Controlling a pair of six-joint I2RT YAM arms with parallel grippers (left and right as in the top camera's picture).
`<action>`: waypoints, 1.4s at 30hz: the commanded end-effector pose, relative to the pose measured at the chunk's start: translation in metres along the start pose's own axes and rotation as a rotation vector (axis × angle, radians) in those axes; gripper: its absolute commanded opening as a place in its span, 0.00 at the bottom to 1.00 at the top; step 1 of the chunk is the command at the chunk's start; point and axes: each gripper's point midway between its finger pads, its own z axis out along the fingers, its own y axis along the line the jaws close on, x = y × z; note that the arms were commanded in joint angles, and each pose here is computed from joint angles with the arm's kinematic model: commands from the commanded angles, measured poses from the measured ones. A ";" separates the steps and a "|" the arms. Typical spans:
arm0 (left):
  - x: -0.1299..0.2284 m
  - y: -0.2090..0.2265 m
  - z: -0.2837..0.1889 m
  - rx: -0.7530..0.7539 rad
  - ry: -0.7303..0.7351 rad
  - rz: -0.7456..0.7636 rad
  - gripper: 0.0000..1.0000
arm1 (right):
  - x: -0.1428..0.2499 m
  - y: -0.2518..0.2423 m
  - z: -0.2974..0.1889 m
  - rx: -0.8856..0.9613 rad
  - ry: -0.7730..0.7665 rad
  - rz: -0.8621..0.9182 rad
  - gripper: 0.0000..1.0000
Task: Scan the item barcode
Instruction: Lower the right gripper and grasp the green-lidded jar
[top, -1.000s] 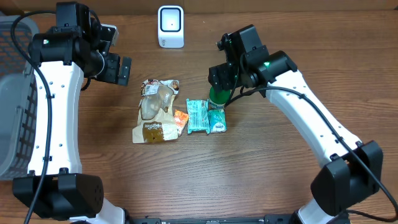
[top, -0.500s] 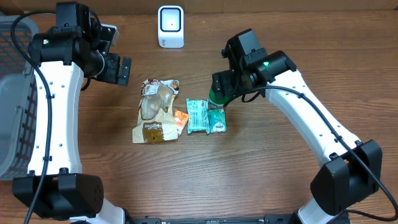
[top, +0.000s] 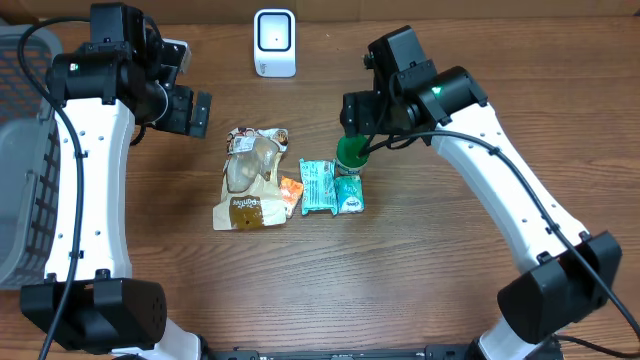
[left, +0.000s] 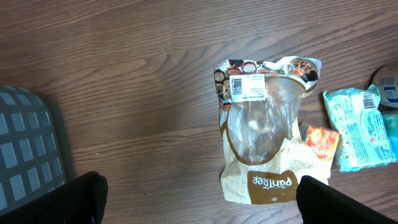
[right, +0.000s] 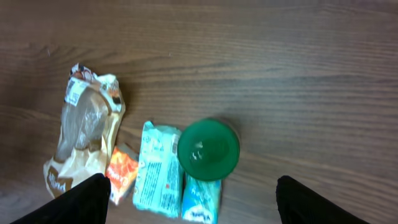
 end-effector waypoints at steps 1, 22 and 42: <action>-0.002 -0.002 0.000 0.017 -0.005 0.011 1.00 | -0.003 0.001 0.030 0.020 0.022 -0.007 0.88; -0.002 -0.002 0.000 0.016 -0.005 0.010 1.00 | 0.050 -0.009 0.112 0.074 0.253 0.036 0.93; -0.002 -0.002 0.000 0.016 -0.005 0.010 0.99 | 0.047 -0.022 0.121 0.120 0.218 -0.092 0.68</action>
